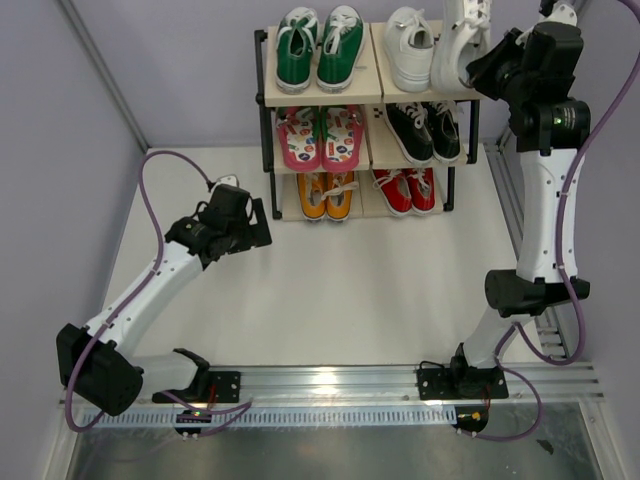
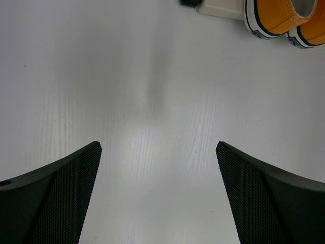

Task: Place and organize the shoes onto the shoe shelf

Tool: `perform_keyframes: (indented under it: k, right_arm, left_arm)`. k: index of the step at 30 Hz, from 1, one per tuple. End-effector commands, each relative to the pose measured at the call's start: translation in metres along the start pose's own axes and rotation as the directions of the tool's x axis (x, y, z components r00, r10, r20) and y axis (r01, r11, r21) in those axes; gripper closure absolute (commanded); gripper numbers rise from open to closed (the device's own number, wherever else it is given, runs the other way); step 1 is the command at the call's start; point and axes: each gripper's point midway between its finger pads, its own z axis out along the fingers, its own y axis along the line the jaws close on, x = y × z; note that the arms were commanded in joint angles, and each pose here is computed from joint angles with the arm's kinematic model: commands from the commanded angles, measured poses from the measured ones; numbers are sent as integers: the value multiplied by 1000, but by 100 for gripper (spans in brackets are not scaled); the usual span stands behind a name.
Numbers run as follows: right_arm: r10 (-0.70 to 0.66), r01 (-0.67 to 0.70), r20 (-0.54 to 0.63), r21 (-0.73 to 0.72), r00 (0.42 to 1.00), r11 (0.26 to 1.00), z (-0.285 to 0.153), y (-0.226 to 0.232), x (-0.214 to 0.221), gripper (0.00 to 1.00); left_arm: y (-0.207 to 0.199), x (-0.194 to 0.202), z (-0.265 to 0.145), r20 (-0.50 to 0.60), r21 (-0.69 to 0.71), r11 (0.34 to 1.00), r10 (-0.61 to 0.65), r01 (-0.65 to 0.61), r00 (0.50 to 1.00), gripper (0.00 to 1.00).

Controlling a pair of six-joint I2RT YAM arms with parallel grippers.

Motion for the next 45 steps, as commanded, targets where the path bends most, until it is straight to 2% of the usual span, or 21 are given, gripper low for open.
perform_keyframes:
  k: [1, 7, 14, 33, 34, 39, 45]
  right_arm:
    - [6, 7, 135, -97, 991, 995, -25, 30, -42, 97]
    - [-1, 9, 114, -65, 993, 998, -16, 22, -34, 97]
    - [-24, 26, 185, -8, 982, 1000, -25, 14, -52, 97]
    - [-45, 43, 121, 20, 992, 999, 3, 3, -31, 97]
    - [-45, 43, 121, 16, 992, 999, 4, 4, -30, 96]
    - [-41, 43, 119, -8, 992, 999, 9, 8, -29, 66]
    - [-47, 51, 125, -30, 991, 998, 12, 12, -29, 50]
  left_arm:
    - [-11, -17, -2, 46, 35, 999, -16, 15, 999, 2]
    - [-8, -17, -3, 48, 24, 1000, -13, 12, 999, 2]
    - [-10, -18, -2, 47, 29, 999, -14, 12, 999, 2]
    - [-11, -17, 4, 37, 23, 1000, -13, 13, 999, 2]
    - [-11, -17, 4, 38, 21, 1000, -13, 13, 999, 2]
    - [-11, -18, 4, 41, 16, 1000, -10, 10, 999, 2]
    - [-11, -18, 7, 35, 12, 1000, -4, 3, 999, 2]
